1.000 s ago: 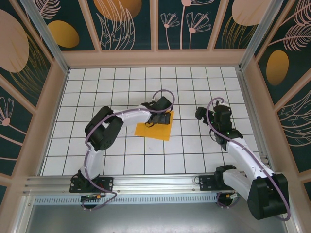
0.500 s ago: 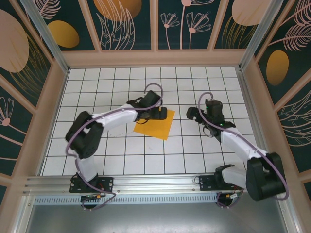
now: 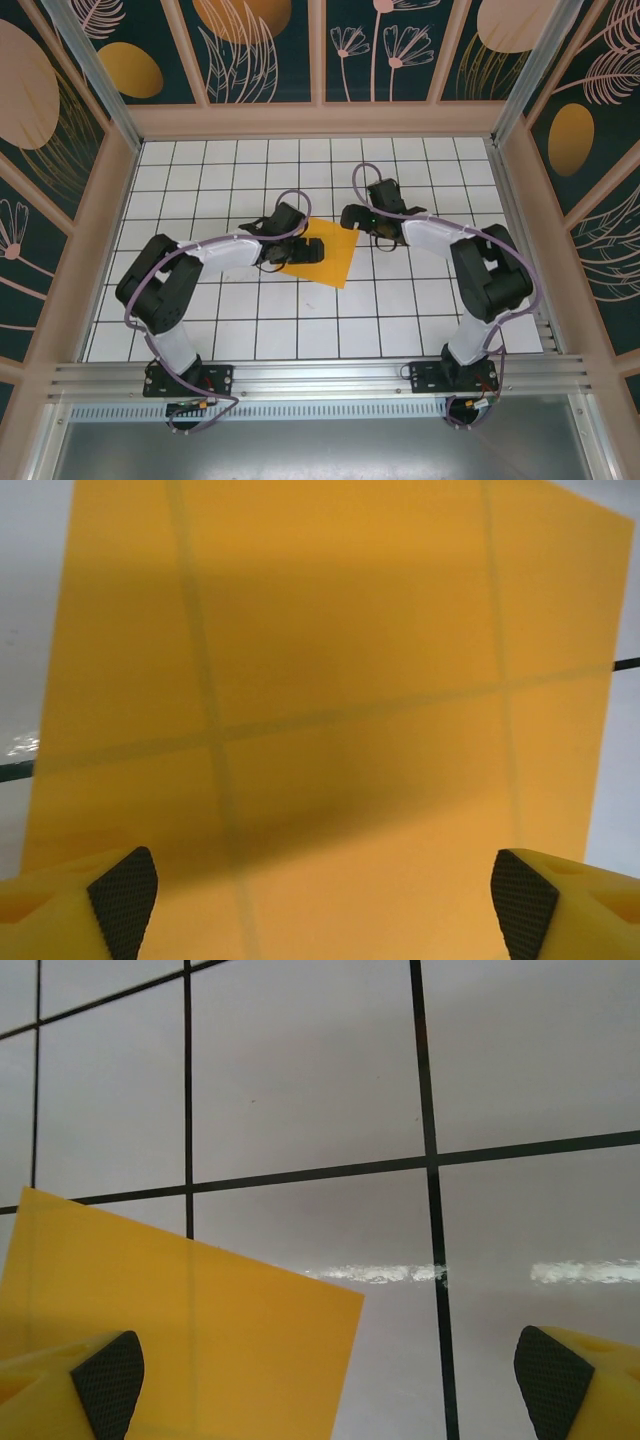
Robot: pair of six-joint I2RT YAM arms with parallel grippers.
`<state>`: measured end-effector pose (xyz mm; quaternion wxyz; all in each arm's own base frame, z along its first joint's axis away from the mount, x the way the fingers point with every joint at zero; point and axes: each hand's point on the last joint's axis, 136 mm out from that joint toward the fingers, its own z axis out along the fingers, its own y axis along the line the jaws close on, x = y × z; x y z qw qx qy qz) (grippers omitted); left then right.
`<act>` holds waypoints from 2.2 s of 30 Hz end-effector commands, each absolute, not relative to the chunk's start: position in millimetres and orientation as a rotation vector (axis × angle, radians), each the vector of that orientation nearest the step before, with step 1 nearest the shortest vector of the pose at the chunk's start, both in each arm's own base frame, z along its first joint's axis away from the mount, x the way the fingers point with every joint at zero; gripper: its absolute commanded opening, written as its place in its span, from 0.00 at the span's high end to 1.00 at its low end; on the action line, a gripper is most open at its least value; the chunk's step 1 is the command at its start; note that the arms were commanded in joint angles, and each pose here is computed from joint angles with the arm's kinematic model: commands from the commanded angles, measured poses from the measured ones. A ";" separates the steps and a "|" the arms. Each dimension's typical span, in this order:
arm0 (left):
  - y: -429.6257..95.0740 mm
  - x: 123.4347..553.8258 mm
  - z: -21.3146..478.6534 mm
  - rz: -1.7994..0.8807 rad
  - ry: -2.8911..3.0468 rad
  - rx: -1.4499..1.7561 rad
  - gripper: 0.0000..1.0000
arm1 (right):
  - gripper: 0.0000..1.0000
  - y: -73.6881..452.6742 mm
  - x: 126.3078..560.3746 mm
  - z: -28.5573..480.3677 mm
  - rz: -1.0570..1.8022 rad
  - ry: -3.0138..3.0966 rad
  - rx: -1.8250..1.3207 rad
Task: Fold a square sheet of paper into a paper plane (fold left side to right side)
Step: Pick up the square sheet of paper from the center of the table.
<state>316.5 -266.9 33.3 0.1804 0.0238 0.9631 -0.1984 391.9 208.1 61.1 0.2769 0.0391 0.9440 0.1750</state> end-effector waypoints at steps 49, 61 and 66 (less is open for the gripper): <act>-221.8 309.5 176.6 -0.909 2.287 0.091 0.02 | 0.78 255.6 329.8 182.3 1.439 2.217 -0.433; -247.1 260.7 320.8 -1.133 1.716 0.577 0.01 | 0.79 236.4 257.6 337.8 1.474 1.748 -0.895; -253.6 253.8 337.5 -1.129 1.633 0.693 0.01 | 0.79 234.6 233.9 374.2 1.460 1.648 -0.986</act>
